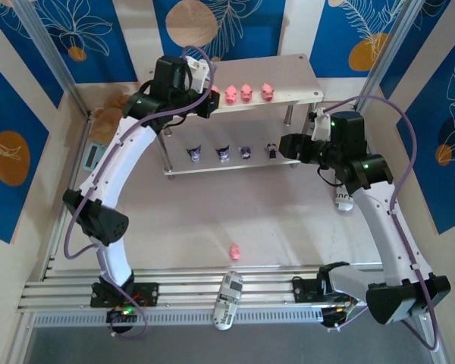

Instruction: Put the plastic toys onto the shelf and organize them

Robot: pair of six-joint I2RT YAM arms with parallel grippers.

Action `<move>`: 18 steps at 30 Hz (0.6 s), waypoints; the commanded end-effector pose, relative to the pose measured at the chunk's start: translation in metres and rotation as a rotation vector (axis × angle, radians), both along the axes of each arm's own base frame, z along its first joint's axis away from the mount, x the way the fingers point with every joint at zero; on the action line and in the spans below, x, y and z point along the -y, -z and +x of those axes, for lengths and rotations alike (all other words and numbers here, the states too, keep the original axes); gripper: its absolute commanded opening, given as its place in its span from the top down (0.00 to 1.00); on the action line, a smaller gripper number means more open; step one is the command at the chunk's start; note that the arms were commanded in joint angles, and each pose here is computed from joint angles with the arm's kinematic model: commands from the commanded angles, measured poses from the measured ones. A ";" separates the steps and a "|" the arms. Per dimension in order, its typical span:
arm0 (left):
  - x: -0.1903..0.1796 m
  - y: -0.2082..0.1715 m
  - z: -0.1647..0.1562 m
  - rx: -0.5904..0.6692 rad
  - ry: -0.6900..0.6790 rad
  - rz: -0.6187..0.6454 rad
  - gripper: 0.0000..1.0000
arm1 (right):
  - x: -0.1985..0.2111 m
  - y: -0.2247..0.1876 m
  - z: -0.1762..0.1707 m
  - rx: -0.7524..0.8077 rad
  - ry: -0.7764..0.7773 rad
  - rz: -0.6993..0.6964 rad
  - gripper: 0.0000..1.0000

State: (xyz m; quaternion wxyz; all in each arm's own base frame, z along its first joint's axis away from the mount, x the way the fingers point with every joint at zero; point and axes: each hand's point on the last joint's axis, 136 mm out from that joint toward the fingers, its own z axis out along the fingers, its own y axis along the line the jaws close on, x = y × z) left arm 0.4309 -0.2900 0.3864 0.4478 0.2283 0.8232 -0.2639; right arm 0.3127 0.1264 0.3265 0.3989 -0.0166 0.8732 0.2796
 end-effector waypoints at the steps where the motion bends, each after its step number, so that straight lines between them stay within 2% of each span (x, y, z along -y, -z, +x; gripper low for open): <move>1: 0.002 -0.004 0.000 0.024 0.007 0.020 0.92 | 0.004 -0.004 -0.004 0.016 0.003 -0.009 0.36; 12: -0.011 -0.028 -0.015 0.067 -0.013 0.007 0.88 | 0.004 -0.005 -0.005 0.019 0.001 -0.007 0.36; 18: -0.034 -0.063 -0.044 0.170 -0.055 -0.016 0.77 | 0.006 -0.005 -0.009 0.011 0.007 -0.013 0.36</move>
